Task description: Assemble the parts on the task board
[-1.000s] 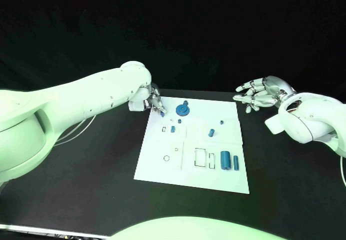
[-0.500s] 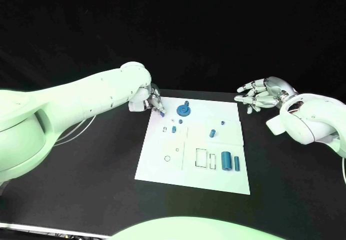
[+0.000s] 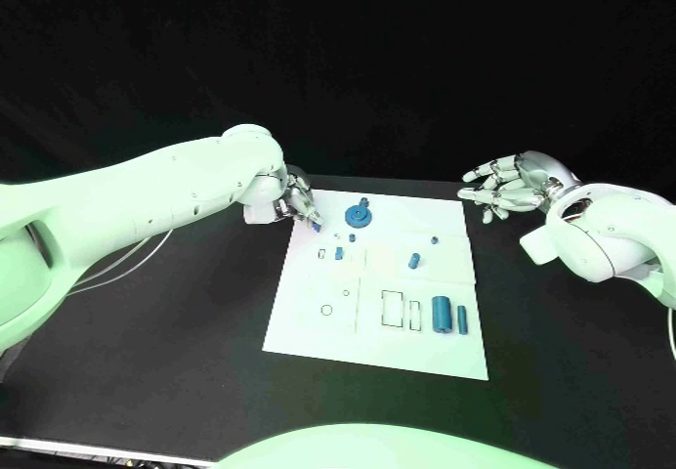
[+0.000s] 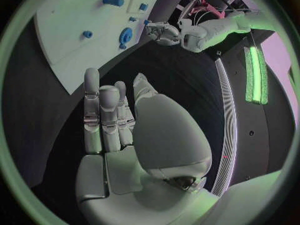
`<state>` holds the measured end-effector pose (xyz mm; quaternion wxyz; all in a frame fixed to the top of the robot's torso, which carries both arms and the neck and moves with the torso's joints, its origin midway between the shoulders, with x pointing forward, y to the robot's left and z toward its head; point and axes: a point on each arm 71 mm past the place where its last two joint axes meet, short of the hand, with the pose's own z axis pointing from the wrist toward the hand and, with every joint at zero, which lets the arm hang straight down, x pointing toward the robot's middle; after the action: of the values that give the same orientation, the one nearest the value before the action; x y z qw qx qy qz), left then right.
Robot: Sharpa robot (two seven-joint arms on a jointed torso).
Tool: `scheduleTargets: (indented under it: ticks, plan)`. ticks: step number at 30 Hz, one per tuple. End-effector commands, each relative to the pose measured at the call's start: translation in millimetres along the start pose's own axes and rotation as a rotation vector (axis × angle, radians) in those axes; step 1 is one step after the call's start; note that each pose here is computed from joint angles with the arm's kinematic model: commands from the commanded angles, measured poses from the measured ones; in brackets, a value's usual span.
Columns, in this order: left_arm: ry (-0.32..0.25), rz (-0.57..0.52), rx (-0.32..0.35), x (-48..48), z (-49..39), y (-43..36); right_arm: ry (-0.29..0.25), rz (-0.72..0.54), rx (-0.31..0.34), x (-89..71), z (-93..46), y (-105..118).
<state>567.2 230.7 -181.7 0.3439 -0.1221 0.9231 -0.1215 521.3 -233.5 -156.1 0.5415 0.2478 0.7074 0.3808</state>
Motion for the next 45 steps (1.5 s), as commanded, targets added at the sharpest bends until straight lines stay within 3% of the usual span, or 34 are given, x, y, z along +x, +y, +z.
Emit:
scheduleTargets:
  ticks: [1,8,16,27,36,45]
  plan:
    - [-0.016,-0.039,0.060,2.9,-5.5,-5.9,0.006,0.003,-0.008,1.3,-0.3,-0.6]
    - [-0.100,0.075,0.123,12.0,-18.6,-9.6,-0.003,0.008,-0.005,0.4,-1.3,-3.4]
    - [-0.104,0.139,0.142,21.1,-21.7,-11.0,-0.003,0.009,-0.005,1.0,-1.5,-4.0]
    - [-0.058,0.178,0.134,31.6,-19.0,-9.0,-0.002,0.010,-0.004,1.2,-2.0,-4.6]
    - [0.023,0.207,0.128,41.7,-16.9,-8.7,-0.001,0.011,-0.002,0.4,-2.7,-5.4]
    - [0.027,0.192,0.117,43.1,-16.8,-7.0,-0.002,0.011,0.000,-0.3,-3.1,-6.1]
